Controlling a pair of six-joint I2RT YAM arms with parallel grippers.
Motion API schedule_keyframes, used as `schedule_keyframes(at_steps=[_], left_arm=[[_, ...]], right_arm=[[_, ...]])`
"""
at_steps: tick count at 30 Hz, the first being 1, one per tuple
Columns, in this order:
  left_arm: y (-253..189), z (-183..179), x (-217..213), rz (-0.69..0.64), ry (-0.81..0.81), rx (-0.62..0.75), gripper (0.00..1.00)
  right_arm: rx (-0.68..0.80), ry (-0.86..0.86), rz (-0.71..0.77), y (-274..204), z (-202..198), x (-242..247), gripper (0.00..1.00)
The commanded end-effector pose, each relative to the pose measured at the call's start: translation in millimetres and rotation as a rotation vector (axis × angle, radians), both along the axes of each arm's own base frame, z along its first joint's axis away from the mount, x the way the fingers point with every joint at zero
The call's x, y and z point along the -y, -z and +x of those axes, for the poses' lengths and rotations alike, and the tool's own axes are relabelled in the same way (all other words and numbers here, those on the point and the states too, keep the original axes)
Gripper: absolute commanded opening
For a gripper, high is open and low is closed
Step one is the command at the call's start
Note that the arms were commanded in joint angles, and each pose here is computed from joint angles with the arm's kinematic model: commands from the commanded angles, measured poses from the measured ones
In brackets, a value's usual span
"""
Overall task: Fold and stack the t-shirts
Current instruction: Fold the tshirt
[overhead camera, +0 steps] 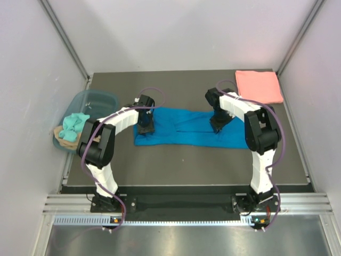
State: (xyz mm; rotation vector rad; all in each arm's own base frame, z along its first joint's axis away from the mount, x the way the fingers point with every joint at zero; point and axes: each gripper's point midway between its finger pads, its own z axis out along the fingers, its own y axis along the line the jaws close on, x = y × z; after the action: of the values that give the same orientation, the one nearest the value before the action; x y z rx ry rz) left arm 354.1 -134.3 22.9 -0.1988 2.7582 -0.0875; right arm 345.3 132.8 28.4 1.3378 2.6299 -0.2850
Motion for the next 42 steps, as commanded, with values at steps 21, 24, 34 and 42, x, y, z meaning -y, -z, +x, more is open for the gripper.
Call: schedule_keyframes(at_steps=[21, 24, 34, 42], left_arm=[[-60.1, 36.5, -14.5, 0.118, -0.030, 0.098, 0.47], [-59.6, 36.8, -2.7, 0.086, -0.002, 0.105, 0.48], [-4.7, 28.7, -10.3, 0.121, -0.017, 0.008, 0.48], [11.4, 41.4, -28.9, 0.237, -0.041, 0.026, 0.47]], right_arm=[[0.263, -0.178, -0.023, -61.9, -8.4, 99.1, 0.33], [0.299, -0.161, 0.005, -50.9, -16.5, 115.6, 0.30], [0.266, -0.047, -0.016, 0.7, -38.2, 175.0, 0.25], [0.154, 0.048, -0.083, 30.2, -81.4, 201.2, 0.23]])
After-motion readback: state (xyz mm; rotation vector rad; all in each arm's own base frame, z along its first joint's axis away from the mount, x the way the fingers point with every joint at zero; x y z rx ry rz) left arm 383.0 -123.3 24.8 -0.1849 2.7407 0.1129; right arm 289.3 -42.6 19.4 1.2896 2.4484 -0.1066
